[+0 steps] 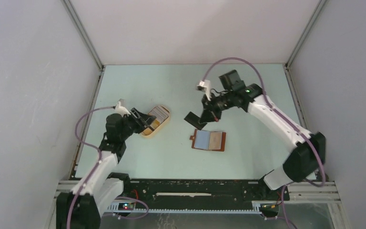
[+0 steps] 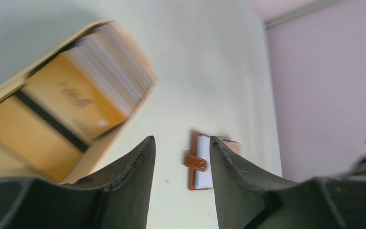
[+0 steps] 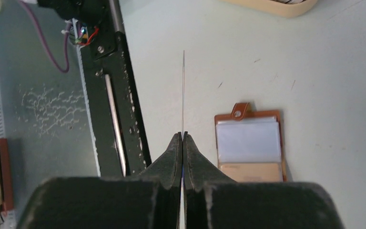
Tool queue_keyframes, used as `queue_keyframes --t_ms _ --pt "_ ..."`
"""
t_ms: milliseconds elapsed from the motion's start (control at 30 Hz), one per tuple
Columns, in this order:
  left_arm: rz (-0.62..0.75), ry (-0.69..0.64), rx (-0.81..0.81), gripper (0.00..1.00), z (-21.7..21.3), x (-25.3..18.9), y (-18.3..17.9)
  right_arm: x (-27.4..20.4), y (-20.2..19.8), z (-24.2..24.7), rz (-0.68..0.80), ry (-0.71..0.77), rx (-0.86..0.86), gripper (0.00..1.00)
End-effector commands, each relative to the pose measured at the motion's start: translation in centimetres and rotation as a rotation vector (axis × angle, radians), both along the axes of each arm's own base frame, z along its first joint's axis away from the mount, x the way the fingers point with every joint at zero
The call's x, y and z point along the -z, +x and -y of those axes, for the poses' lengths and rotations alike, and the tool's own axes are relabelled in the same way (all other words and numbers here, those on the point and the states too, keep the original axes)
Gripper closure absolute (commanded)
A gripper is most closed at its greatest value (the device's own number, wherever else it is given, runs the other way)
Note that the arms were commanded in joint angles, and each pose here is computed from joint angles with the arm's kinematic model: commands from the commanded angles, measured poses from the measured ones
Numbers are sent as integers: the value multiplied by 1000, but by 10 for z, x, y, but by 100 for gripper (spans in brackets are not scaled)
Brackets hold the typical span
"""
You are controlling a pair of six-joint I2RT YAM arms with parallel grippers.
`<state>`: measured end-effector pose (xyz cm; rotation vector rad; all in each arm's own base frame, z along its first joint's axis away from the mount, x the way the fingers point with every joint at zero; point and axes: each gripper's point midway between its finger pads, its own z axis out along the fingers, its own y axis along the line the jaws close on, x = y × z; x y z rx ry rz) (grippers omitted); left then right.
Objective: Put the credit cards into the card holder
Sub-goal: Pick up the credit card from the storage box.
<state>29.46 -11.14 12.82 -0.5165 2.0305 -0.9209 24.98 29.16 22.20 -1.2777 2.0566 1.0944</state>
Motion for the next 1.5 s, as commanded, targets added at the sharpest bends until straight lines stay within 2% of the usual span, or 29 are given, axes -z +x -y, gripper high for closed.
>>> queue_keyframes --t_ms 0,100,167,267,367,400,533,667,800,967,1200,1333,1433,1467 --pt "380 38 171 46 37 -75 -24 -24 -22 26 131 138 -67 100" --pt "624 69 309 39 72 -117 -56 -36 -36 47 164 238 -69 100" --pt "776 73 356 30 85 -138 -74 -46 -46 60 182 324 -68 100" --pt "939 62 416 21 100 -157 -92 -48 -54 72 152 435 -53 100" --pt "1087 29 459 9 111 -171 -101 -44 -57 79 78 482 -41 100" --pt "1097 13 454 2 113 -171 -98 -40 -56 80 36 483 -31 100" --pt "1107 -36 486 0 131 -167 -84 -32 -45 86 -143 503 24 100" --pt "1106 -148 691 1 168 -165 -85 -25 -28 87 -180 485 82 100" --pt "1020 -184 740 1 197 -136 -71 -20 -22 84 -191 477 84 100" --pt "983 -183 757 6 220 -121 -69 -7 -16 76 -234 456 78 100" --pt "886 -246 759 24 234 -113 -61 6 -19 63 -282 426 24 100" --pt "864 -257 756 36 237 -110 -58 8 -20 60 -280 416 14 100" --pt "852 -265 759 49 239 -109 -58 8 -20 60 -274 412 16 100" --pt "849 -267 764 56 240 -108 -58 8 -20 61 -272 412 16 100"
